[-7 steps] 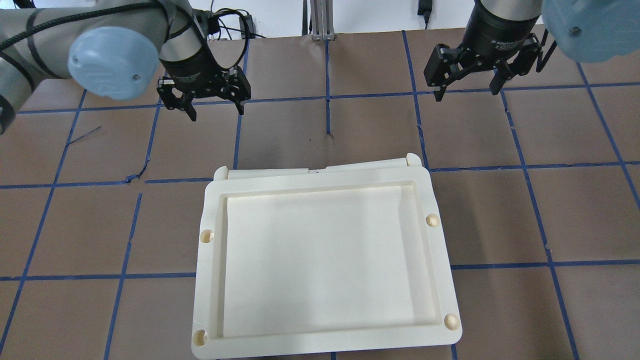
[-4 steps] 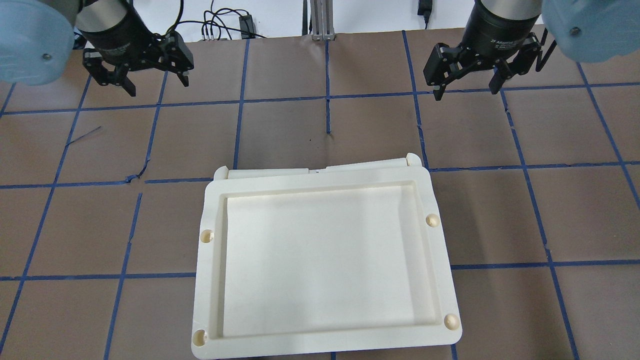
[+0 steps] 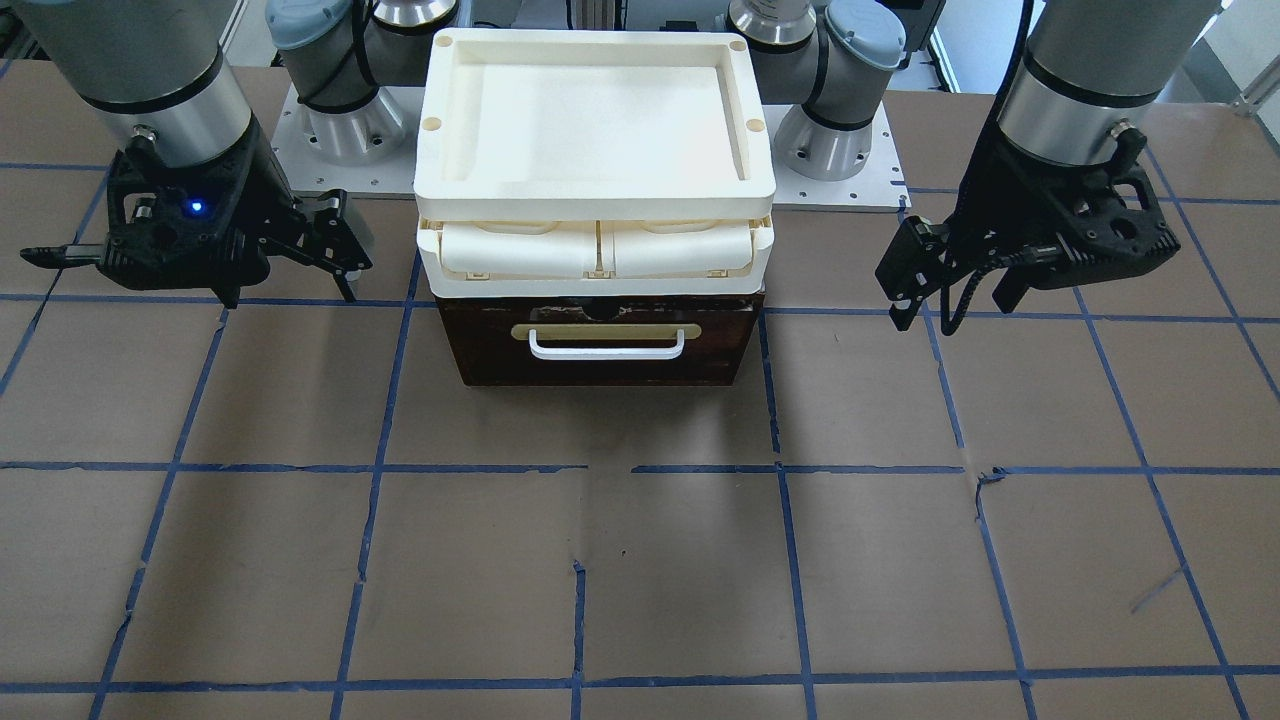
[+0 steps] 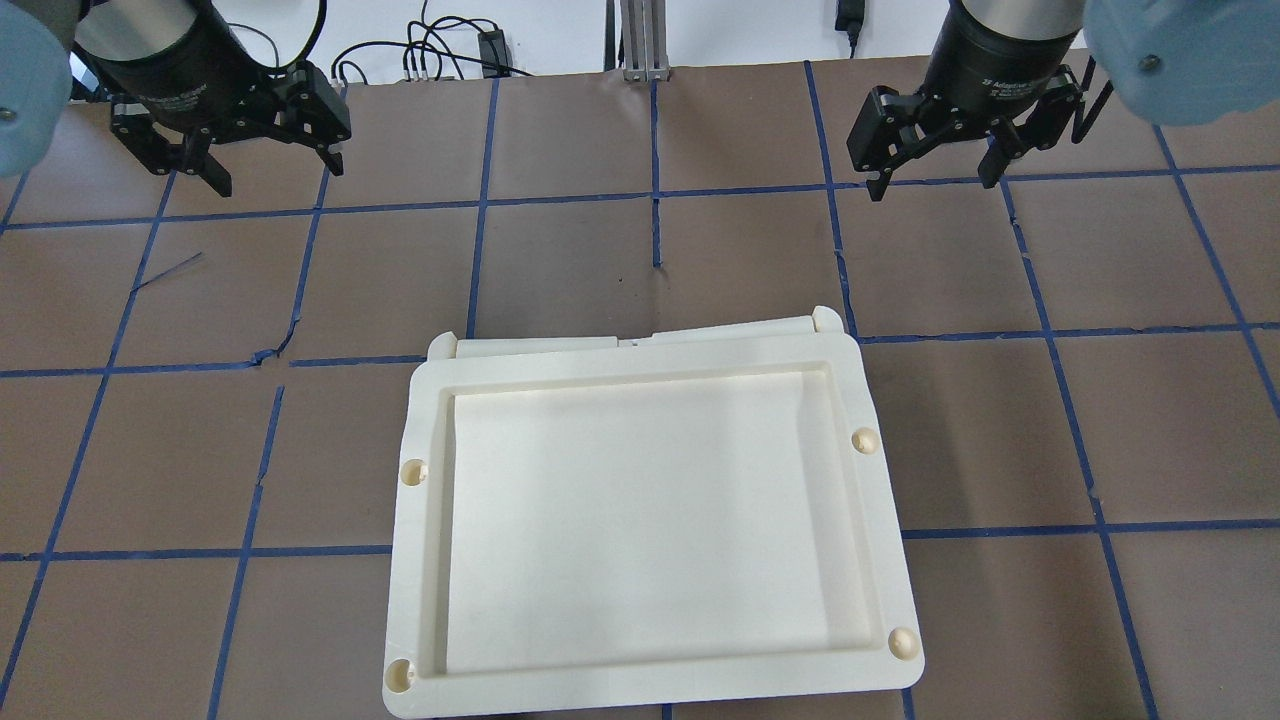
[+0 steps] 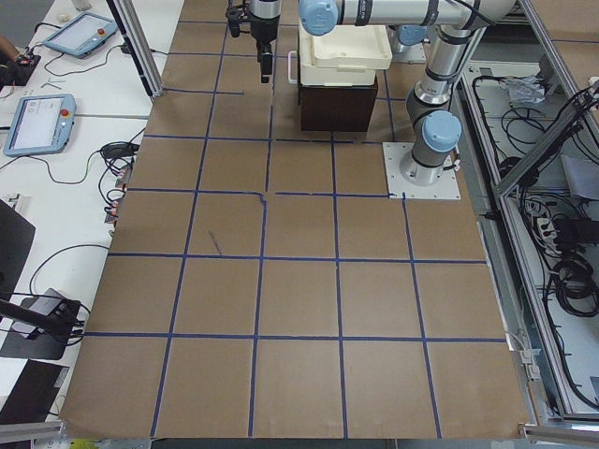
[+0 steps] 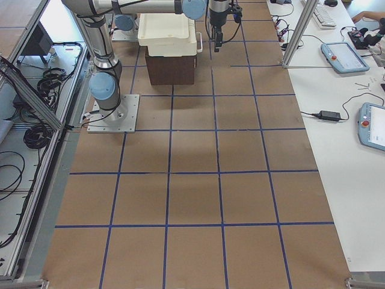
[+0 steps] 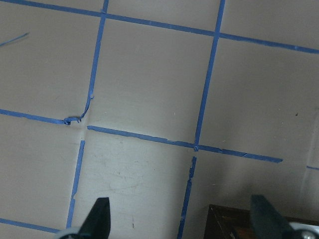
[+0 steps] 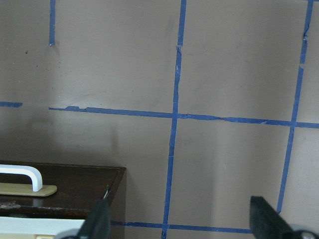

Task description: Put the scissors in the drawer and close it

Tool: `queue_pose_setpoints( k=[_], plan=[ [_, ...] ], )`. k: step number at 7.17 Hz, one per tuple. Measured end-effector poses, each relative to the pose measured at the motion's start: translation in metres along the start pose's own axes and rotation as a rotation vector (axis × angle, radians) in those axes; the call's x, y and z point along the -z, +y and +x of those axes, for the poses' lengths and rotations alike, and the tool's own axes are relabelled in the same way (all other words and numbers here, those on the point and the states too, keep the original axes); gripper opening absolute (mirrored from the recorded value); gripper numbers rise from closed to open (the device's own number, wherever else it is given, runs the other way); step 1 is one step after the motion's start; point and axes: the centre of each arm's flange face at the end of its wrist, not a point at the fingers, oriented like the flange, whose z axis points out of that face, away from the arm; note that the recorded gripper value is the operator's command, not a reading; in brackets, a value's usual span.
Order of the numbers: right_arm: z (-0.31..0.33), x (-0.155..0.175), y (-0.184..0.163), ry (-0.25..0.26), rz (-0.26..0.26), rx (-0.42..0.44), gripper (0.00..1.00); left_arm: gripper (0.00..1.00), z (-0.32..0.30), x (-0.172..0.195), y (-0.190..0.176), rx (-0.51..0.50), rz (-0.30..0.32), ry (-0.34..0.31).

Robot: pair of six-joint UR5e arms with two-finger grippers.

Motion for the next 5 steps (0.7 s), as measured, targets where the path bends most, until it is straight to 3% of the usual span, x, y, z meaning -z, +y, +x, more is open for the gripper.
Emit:
queue_pose_setpoints(
  k=[5],
  plan=[
    [0.0000,-0.0003,0.0002,0.000,-0.002,0.000,1.00,1.00,0.0017,-0.0080,0.0035,-0.004,-0.018,-0.003]
  ],
)
